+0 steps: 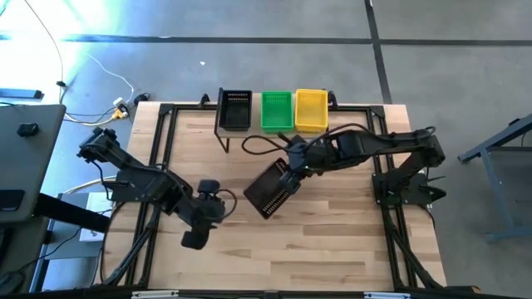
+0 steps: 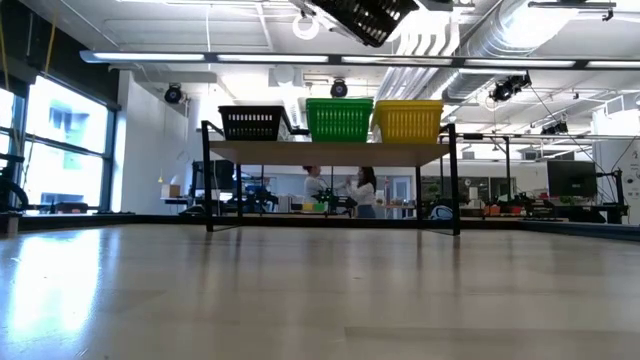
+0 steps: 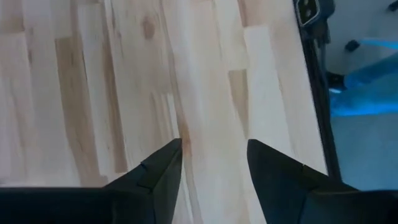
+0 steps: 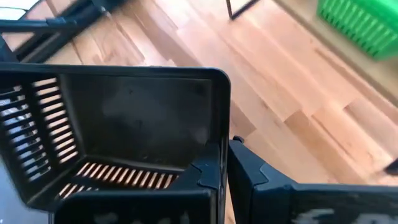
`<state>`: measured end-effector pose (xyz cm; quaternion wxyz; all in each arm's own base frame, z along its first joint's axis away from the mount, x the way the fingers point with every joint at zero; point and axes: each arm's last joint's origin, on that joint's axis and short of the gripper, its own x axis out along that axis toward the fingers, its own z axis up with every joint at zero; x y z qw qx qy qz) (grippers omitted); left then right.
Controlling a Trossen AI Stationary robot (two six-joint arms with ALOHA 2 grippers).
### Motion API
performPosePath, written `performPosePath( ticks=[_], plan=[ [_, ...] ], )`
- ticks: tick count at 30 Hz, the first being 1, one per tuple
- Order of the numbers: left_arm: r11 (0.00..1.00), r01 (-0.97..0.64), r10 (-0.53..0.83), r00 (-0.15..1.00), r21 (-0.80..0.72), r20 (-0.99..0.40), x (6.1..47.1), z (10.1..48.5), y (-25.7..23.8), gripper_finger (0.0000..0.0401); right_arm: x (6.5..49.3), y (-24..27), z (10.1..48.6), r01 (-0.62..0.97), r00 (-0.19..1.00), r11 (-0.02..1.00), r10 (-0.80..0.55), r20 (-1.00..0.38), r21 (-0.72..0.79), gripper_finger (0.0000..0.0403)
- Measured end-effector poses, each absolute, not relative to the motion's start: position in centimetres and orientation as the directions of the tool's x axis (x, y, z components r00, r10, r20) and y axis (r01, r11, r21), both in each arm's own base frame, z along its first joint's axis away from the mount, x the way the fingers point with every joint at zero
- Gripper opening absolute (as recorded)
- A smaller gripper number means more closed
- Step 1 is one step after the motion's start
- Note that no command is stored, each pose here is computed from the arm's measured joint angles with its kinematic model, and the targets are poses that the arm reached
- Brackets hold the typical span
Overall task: Stack baskets on shelf by color
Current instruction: Stack the black bin on top of the other black bins on the shelf
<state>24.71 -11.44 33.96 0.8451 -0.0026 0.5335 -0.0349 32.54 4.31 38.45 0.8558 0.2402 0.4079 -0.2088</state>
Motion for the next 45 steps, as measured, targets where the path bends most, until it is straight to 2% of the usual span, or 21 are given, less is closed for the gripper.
performPosePath(
  ticks=[2,9,14,21,29,35,45],
  plan=[
    [0.997,0.080,-0.052,0.428,-0.019,-0.902,24.9,33.6,-12.0,0.0173,32.8,4.4,38.1,0.556,0.569,0.794,-0.145,-0.810,0.248,0.0000],
    [0.963,0.225,0.006,0.535,0.150,-0.845,25.5,33.3,-14.4,0.0163,34.4,5.1,36.2,0.569,0.523,0.754,-0.023,-0.852,0.329,0.0000],
    [0.930,0.255,0.071,0.584,0.266,-0.809,25.7,33.0,-15.3,0.0161,35.7,6.0,34.4,0.573,0.472,0.757,0.007,-0.882,0.313,0.0000],
    [0.925,0.255,0.080,0.593,0.282,-0.801,26.1,32.7,-15.6,0.0161,37.4,7.1,31.6,0.565,0.402,0.777,0.033,-0.915,0.276,0.0000],
    [0.896,0.304,0.091,0.587,0.323,-0.804,26.8,32.1,-15.7,0.0161,39.4,7.6,29.7,0.547,0.422,0.774,0.074,-0.903,0.319,0.0000],
    [0.889,0.324,0.093,0.563,0.323,-0.821,27.3,31.3,-15.9,0.0161,40.0,7.6,29.8,0.540,0.473,0.759,0.084,-0.877,0.364,0.0000],
    [0.882,0.338,0.128,0.501,0.330,-0.856,28.3,29.3,-16.3,0.0161,39.9,8.0,30.0,0.521,0.471,0.748,0.150,-0.869,0.412,0.0000]
  ],
)
